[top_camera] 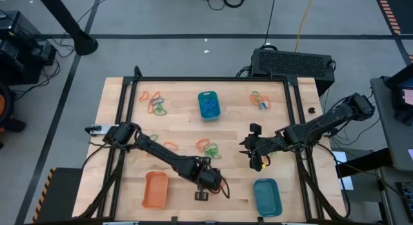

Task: Sort rubber bands into baskets
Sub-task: Put the blue rubber band into the top blue bin

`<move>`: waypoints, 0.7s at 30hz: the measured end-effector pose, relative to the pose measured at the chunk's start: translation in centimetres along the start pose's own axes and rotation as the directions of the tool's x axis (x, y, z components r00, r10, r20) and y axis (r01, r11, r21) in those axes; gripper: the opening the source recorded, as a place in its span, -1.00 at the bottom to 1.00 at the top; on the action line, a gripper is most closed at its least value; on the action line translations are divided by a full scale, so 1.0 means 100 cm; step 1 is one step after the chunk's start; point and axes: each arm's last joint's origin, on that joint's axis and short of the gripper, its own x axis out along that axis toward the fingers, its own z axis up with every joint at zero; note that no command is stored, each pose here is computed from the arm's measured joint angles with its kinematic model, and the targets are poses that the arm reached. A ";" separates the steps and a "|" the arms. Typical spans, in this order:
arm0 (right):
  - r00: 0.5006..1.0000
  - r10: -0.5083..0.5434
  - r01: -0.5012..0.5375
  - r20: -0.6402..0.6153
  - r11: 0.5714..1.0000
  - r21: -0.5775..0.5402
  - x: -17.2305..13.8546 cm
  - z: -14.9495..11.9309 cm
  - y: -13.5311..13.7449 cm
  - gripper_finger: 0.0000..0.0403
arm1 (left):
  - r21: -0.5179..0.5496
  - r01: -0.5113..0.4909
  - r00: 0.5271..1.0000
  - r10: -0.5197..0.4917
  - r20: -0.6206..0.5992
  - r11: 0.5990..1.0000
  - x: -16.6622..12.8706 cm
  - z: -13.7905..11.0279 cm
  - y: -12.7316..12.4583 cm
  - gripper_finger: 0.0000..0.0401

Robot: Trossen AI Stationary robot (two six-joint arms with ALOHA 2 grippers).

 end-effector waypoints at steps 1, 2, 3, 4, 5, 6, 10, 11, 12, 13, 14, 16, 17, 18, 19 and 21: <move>1.000 0.000 0.000 0.000 1.000 0.002 0.000 0.000 0.000 -0.28 | 0.001 0.003 1.000 -0.003 -0.001 1.000 0.000 0.000 -0.001 -0.53; 1.000 0.000 0.000 0.000 1.000 0.002 0.000 0.000 0.000 -0.28 | 0.003 0.006 1.000 -0.006 -0.001 1.000 0.000 0.000 -0.001 -0.47; 1.000 0.000 0.000 0.000 1.000 0.002 0.000 0.000 0.000 -0.28 | 0.004 0.008 1.000 -0.008 0.000 1.000 0.000 0.000 -0.002 -0.42; 1.000 0.001 -0.001 0.000 1.000 0.002 0.000 0.000 0.000 -0.28 | 0.005 0.009 1.000 -0.009 0.002 1.000 0.000 0.000 -0.003 -0.37; 1.000 0.000 0.000 0.000 1.000 0.003 0.000 0.000 0.000 -0.28 | 0.006 0.010 1.000 -0.010 0.004 1.000 0.000 0.000 -0.003 -0.32; 1.000 0.001 -0.001 0.000 1.000 0.002 0.000 0.000 0.000 -0.28 | 0.006 0.010 1.000 -0.010 0.005 1.000 0.000 0.000 -0.003 -0.29; 1.000 0.001 -0.001 0.001 1.000 0.003 0.000 0.000 0.000 -0.28 | 0.005 0.016 1.000 -0.016 0.018 1.000 0.005 0.001 -0.004 -0.22; 1.000 0.001 -0.001 0.001 1.000 0.003 0.000 0.000 0.000 -0.28 | 0.006 0.016 1.000 -0.016 0.012 1.000 0.006 0.000 -0.004 -0.22; 1.000 0.001 -0.001 0.001 1.000 0.003 0.000 0.000 0.000 -0.28 | 0.004 0.016 1.000 -0.016 0.011 1.000 0.009 0.000 -0.003 -0.22; 1.000 0.001 -0.001 0.002 1.000 0.003 0.000 0.000 0.000 -0.28 | 0.001 0.018 1.000 -0.018 0.020 1.000 0.010 0.001 -0.002 -0.22; 1.000 0.001 -0.001 0.002 1.000 0.003 0.000 0.000 0.000 -0.28 | 0.000 0.020 1.000 -0.020 0.020 1.000 0.011 0.002 -0.002 -0.22; 1.000 0.002 -0.002 0.005 1.000 0.004 0.000 0.001 0.000 -0.28 | -0.001 0.027 1.000 -0.027 0.011 1.000 0.012 0.001 -0.001 -0.22; 1.000 0.002 -0.002 0.005 1.000 0.004 0.000 0.001 0.000 -0.28 | -0.002 0.030 0.999 -0.030 0.017 1.000 0.014 0.002 -0.001 -0.22; 1.000 0.002 -0.002 0.003 1.000 0.003 0.000 0.000 0.000 -0.28 | -0.003 0.032 0.999 -0.032 0.024 0.999 0.014 0.003 -0.001 -0.22; 1.000 0.002 -0.002 0.004 1.000 0.004 0.000 0.000 0.000 -0.28 | -0.003 0.030 0.999 -0.030 0.019 1.000 0.015 0.002 -0.001 -0.22; 1.000 0.002 -0.002 0.004 1.000 0.003 0.000 0.000 0.000 -0.28 | -0.002 0.031 0.999 -0.031 0.007 1.000 0.018 0.001 -0.001 -0.22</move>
